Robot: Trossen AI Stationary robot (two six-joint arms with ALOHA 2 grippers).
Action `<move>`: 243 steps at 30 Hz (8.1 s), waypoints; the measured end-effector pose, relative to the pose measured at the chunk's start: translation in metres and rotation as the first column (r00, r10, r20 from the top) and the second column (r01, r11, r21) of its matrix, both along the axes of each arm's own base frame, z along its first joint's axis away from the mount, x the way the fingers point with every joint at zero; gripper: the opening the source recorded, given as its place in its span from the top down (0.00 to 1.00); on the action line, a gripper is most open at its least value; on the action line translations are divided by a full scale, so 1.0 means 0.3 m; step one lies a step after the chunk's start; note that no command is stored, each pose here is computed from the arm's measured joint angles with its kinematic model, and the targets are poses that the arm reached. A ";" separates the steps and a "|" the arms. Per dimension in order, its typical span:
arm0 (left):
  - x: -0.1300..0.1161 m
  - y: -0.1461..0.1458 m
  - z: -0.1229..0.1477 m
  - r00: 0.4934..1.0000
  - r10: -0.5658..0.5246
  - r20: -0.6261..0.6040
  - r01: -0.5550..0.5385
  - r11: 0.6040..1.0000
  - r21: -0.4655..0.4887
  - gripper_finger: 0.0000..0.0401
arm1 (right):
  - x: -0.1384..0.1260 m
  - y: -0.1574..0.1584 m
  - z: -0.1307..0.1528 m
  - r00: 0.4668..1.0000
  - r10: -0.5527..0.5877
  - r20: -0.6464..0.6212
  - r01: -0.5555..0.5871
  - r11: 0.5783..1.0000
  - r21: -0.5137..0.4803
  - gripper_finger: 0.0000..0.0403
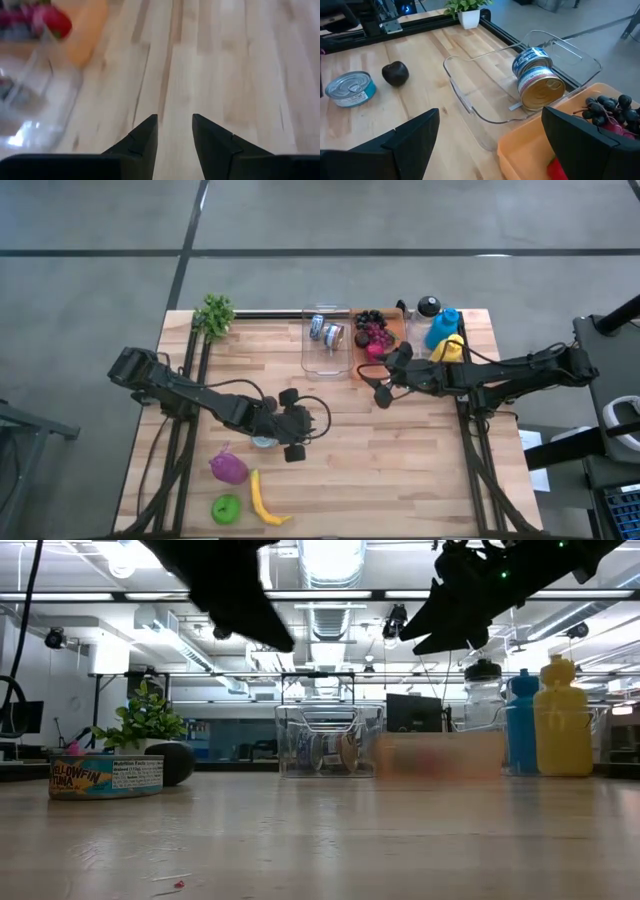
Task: Pick & Place Food Item
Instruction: Put the yellow and blue tuna can into the left transparent bin
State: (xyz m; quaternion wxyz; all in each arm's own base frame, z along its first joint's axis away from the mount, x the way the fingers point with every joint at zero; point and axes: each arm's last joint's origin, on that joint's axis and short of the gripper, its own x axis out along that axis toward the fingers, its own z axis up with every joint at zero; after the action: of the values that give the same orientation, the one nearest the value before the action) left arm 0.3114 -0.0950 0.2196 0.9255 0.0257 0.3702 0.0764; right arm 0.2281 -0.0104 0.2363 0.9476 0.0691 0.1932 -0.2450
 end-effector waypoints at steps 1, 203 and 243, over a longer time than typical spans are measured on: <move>-0.009 -0.001 -0.006 1.000 0.009 -0.028 -0.009 1.000 -0.003 0.69 | 0.001 0.000 -0.001 1.000 -0.001 0.000 0.001 1.000 0.001 0.15; 0.139 0.059 -0.220 0.873 0.377 -0.309 -0.472 0.812 -0.343 1.00 | 0.015 0.018 0.006 0.975 0.224 0.001 -0.224 0.975 -0.007 0.22; 0.089 0.088 -0.275 0.830 0.417 -0.370 -0.522 0.816 -0.250 1.00 | 0.015 0.018 0.006 0.975 0.224 0.000 -0.224 0.975 -0.007 0.22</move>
State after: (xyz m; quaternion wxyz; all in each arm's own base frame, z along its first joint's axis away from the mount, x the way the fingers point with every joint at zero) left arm 0.3383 -0.0685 0.1370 0.8001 -0.2168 0.5075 0.2350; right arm 0.2327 -0.0050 0.2382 0.9695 0.0437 0.1983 -0.1373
